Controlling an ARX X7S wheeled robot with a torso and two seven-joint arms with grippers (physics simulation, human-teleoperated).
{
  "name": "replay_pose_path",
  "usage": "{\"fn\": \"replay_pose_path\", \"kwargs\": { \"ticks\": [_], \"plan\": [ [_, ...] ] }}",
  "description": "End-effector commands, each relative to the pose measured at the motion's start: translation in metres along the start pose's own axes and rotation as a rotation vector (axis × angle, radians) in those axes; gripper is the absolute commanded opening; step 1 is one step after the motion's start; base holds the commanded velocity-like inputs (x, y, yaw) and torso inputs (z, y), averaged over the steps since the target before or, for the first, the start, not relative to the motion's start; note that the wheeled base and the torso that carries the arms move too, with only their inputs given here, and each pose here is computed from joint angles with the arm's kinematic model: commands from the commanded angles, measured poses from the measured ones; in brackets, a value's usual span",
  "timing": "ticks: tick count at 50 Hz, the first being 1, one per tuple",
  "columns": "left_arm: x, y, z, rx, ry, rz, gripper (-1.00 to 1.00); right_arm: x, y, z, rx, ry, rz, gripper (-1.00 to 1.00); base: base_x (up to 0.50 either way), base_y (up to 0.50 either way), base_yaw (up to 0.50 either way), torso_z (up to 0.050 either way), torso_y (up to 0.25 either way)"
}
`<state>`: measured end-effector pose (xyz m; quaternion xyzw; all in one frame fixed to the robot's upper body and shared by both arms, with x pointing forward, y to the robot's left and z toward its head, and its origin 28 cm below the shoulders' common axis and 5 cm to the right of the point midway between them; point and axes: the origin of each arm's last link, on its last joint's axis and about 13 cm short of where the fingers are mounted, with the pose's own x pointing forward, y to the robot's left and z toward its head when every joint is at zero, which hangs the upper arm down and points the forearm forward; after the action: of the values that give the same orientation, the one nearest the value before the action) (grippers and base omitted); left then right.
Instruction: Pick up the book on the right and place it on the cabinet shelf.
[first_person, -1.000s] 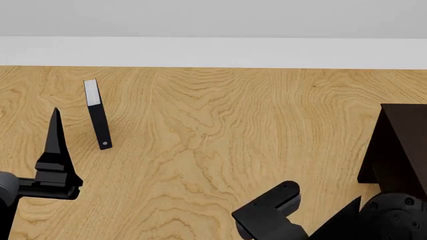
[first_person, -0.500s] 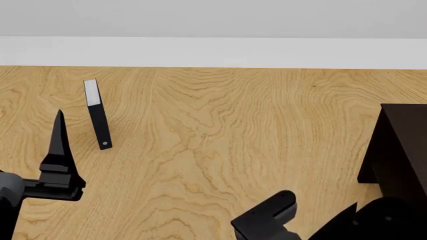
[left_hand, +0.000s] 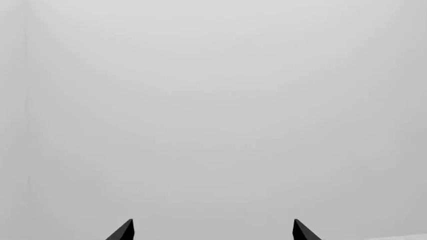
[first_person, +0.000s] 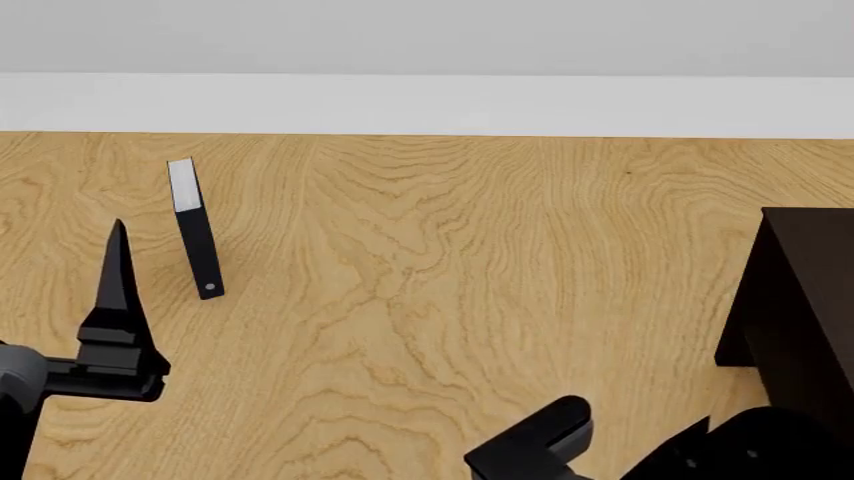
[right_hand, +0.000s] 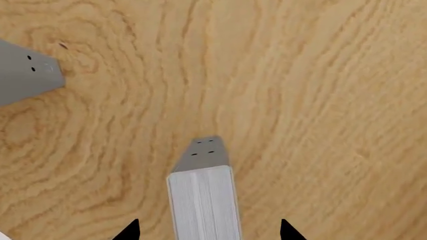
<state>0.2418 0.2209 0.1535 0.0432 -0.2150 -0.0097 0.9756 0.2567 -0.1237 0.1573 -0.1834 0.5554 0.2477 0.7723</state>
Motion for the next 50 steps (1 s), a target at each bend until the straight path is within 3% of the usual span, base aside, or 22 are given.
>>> {"fn": "replay_pose_path", "kwargs": {
  "ticks": [1, 9, 10, 21, 32, 40, 50],
  "plan": [
    [0.0, 0.0, 0.0, 0.0, -0.001, 0.001, 1.0, 0.006, -0.001, 0.0, 0.0, 0.006, 0.009, 1.0, 0.0, 0.0, 0.0, 0.0, 0.0],
    [0.0, 0.0, 0.0, 0.002, -0.001, 0.003, 1.0, 0.007, 0.0, 0.0, -0.006, 0.009, 0.002, 1.0, 0.0, 0.0, 0.0, 0.0, 0.0],
    [0.0, 0.001, 0.001, 0.0, -0.001, 0.004, 1.0, 0.006, 0.0, 0.0, -0.008, 0.009, 0.004, -1.0, 0.0, 0.0, 0.0, 0.0, 0.0],
    [0.0, 0.001, 0.001, 0.0, -0.003, 0.003, 1.0, 0.001, 0.0, 0.001, -0.03, 0.01, -0.046, -1.0, 0.0, 0.0, 0.0, 0.0, 0.0],
    [0.0, 0.001, 0.002, 0.0, -0.003, 0.002, 1.0, -0.042, 0.006, 0.018, -0.045, -0.224, -0.238, -1.0, 0.0, 0.0, 0.0, 0.0, 0.0],
    [0.0, 0.001, 0.002, 0.0, -0.006, 0.004, 1.0, -0.064, 0.01, 0.025, -0.03, -0.308, -0.338, -1.0, 0.0, 0.0, 0.0, 0.0, 0.001],
    [0.0, 0.001, 0.002, 0.003, -0.005, 0.007, 1.0, -0.073, 0.011, 0.041, -0.025, -0.305, -0.422, -1.0, 0.0, 0.0, 0.0, 0.0, 0.0]
  ]
}}
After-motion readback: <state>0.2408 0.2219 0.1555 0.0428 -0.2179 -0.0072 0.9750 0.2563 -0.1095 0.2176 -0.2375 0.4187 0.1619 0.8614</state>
